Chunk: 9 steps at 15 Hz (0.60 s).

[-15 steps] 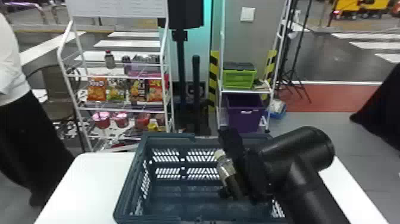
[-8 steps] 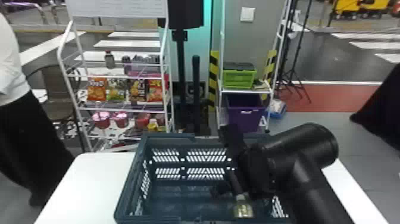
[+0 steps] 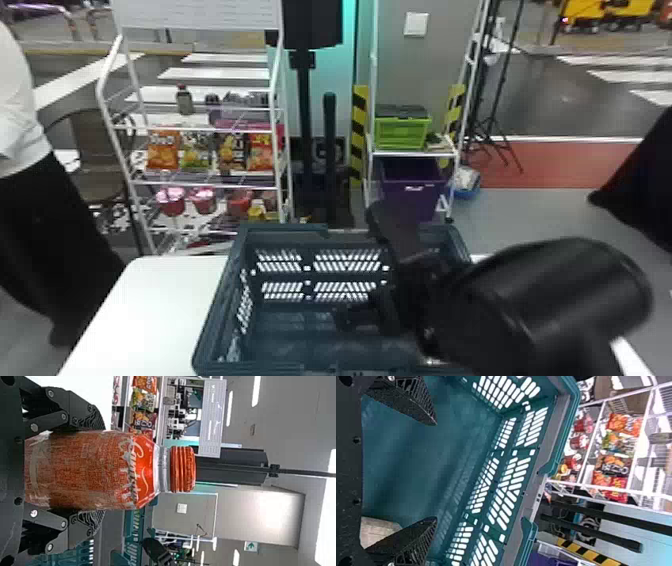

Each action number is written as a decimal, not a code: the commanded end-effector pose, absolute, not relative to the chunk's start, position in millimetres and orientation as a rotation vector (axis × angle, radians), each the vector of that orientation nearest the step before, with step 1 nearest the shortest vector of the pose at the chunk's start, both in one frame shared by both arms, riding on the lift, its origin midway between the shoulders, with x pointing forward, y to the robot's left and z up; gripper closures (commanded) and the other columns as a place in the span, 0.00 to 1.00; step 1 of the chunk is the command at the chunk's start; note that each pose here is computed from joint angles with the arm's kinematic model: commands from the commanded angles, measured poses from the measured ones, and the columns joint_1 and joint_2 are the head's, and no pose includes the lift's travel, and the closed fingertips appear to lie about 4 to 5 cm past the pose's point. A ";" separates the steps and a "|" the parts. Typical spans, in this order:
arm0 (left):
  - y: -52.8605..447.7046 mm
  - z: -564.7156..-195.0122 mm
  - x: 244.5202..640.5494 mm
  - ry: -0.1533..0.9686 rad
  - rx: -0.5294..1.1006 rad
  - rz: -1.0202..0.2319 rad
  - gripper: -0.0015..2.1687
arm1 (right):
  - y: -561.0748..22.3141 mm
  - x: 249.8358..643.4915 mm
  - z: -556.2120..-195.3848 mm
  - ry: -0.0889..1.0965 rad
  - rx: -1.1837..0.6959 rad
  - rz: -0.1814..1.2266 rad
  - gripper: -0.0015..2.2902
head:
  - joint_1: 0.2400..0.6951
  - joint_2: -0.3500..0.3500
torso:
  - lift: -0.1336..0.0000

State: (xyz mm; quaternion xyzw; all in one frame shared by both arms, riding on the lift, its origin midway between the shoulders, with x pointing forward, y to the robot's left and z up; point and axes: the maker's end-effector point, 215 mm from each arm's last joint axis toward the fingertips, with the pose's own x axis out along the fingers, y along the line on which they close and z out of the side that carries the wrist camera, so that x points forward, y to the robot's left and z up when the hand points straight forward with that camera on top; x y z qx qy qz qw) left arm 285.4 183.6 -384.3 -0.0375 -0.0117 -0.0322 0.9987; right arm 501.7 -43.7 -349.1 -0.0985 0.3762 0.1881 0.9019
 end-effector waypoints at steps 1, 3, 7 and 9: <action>185.6 -383.3 287.3 -0.027 -0.074 -0.062 0.99 | -74.7 465.0 -362.5 0.779 -0.194 0.363 0.01 | 0.57 0.50 | 1.00; 187.8 -383.0 289.4 -0.029 -0.077 -0.059 0.99 | -101.5 441.2 -368.8 0.747 -0.171 0.327 0.01 | 0.57 0.50 | 1.00; 186.6 -384.3 293.2 -0.026 -0.073 -0.063 0.99 | -129.8 444.3 -330.8 0.476 -0.095 0.286 0.01 | 0.57 0.50 | 1.00; 186.2 -386.1 292.9 -0.023 -0.072 -0.063 0.99 | -126.0 447.0 -312.7 0.356 -0.064 0.304 0.01 | 0.57 0.50 | 1.00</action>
